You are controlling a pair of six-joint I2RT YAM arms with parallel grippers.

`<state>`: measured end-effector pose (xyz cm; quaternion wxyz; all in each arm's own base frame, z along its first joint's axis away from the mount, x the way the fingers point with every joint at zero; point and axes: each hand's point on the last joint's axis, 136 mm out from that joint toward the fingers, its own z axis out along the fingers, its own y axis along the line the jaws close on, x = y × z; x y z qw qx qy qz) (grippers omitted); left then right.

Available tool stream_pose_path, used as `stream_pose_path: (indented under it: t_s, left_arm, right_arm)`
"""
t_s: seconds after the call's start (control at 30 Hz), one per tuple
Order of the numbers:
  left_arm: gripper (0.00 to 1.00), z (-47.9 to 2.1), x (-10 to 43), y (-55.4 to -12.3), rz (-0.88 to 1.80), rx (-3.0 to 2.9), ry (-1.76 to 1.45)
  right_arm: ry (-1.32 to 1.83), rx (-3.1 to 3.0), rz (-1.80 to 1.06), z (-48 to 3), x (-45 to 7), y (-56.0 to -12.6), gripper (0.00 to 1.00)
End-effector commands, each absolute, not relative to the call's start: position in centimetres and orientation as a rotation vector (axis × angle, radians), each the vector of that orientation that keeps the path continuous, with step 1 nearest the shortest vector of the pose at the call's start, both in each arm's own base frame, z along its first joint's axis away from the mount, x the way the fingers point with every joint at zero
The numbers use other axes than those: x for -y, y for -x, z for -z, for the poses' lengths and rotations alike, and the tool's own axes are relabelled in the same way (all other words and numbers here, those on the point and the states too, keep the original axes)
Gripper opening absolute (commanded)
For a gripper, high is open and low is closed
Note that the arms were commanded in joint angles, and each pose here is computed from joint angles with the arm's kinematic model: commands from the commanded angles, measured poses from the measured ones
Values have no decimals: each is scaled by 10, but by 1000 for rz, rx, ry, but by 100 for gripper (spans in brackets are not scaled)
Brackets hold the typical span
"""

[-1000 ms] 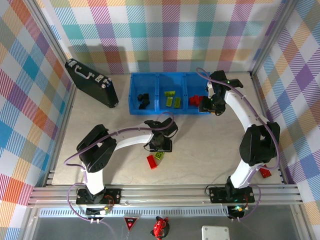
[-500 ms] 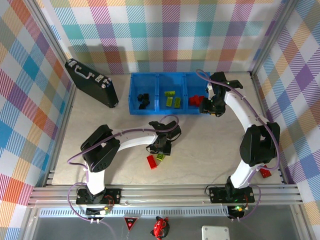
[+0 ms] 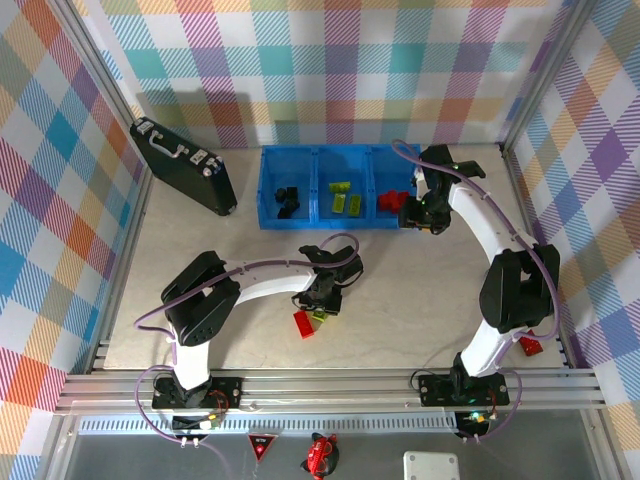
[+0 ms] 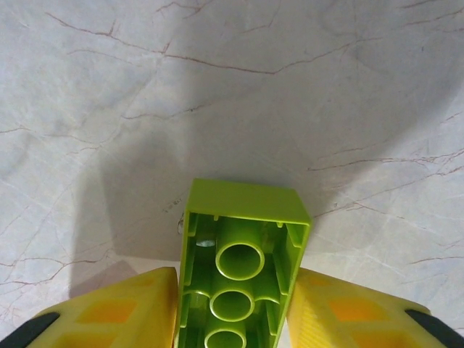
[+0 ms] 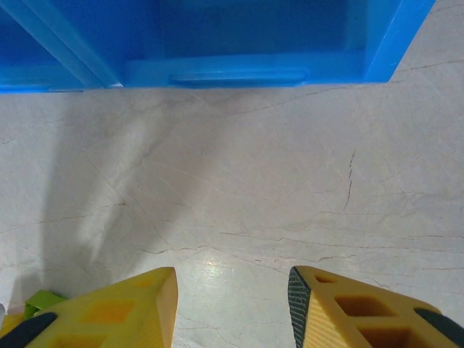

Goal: Sort the legos into containers by color
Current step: Pick up the lego from the middle-left of the table.

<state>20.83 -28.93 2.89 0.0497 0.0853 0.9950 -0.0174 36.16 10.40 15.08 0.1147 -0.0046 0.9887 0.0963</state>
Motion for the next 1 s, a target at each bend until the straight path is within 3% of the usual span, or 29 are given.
stream_pose_path:
  t_s: [0.0,0.63,0.97]
  left_arm:
    - [40,-39,284,-203,42,-3011,-286]
    - [35,-54,294,-214,83,-2956,-296]
    - [35,-72,313,-243,73,-2899,-395]
  right_arm:
    - [12,-2873,-321,-161,-107,-358,46]
    - [4,-2879,-314,-165,-104,-347,45]
    - [-3,-2875,-307,-170,-100,-333,45]
